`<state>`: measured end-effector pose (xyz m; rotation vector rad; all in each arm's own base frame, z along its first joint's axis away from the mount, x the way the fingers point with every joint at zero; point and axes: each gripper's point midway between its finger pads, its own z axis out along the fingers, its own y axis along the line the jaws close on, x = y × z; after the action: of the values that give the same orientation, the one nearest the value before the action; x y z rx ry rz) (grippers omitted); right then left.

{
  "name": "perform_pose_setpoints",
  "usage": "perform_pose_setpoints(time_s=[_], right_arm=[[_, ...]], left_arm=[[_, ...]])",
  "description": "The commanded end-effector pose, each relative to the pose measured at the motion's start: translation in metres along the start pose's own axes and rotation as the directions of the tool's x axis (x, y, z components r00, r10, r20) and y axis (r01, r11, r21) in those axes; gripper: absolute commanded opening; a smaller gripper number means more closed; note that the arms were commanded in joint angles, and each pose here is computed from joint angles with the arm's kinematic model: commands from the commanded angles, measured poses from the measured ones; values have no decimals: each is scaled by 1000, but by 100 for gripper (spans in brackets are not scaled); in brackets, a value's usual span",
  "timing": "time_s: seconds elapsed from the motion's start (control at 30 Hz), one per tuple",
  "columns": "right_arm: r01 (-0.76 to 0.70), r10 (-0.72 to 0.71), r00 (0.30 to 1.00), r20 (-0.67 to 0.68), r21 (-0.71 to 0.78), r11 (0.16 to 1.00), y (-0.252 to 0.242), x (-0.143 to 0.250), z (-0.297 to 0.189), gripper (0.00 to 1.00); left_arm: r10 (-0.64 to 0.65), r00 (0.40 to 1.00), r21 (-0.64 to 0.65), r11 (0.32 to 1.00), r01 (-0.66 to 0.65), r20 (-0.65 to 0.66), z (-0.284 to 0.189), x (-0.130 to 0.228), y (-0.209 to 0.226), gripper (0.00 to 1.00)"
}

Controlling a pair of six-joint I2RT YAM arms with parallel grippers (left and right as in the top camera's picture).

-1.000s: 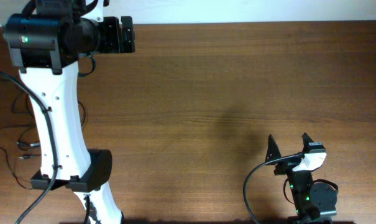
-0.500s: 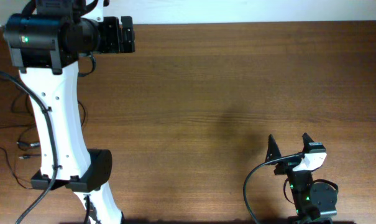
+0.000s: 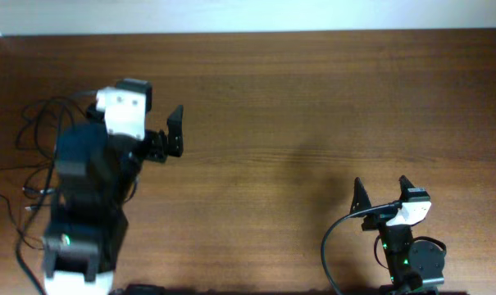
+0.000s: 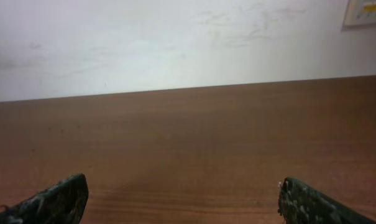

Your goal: Untangle cables

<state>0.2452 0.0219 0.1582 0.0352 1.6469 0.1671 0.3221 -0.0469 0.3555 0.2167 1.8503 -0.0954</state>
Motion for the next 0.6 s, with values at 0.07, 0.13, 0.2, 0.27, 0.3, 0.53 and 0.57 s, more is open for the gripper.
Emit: perform_pose_setpoints(time_s=[0.07,0.13,0.2,0.27,0.3,0.53,0.57], right_arm=[[2,-2,1000,-2,16,1000,-4,2,0,99],[2,-2,1000,-2,16,1000,-4,2,0,99],[2,-2,1000,-2,16,1000,-4,2,0,99],[2,-2,1000,-2,16,1000,-3,2,0,99],[2,-2,1000,-2,16,1000,-3,2,0,99],[2,-2,1000,-2,16,1000,-3,2,0,99],[2,-2,1000,-2,16,1000,-4,2,0,99]], left_arm=[[107,981,-49,994,-101,161,-27,85,-1,99],[200,961,-74,979,-189,192,-38,125,-5,99],[206,958,-85,977,-193,197,-38,145,-6,99],[212,947,-98,976,-194,239,-34,163,-6,99],[215,942,-104,975,-194,258,-32,167,-7,99],[209,953,-114,975,-188,217,-21,207,-5,99],[201,961,-116,977,-181,190,-20,213,-3,99]])
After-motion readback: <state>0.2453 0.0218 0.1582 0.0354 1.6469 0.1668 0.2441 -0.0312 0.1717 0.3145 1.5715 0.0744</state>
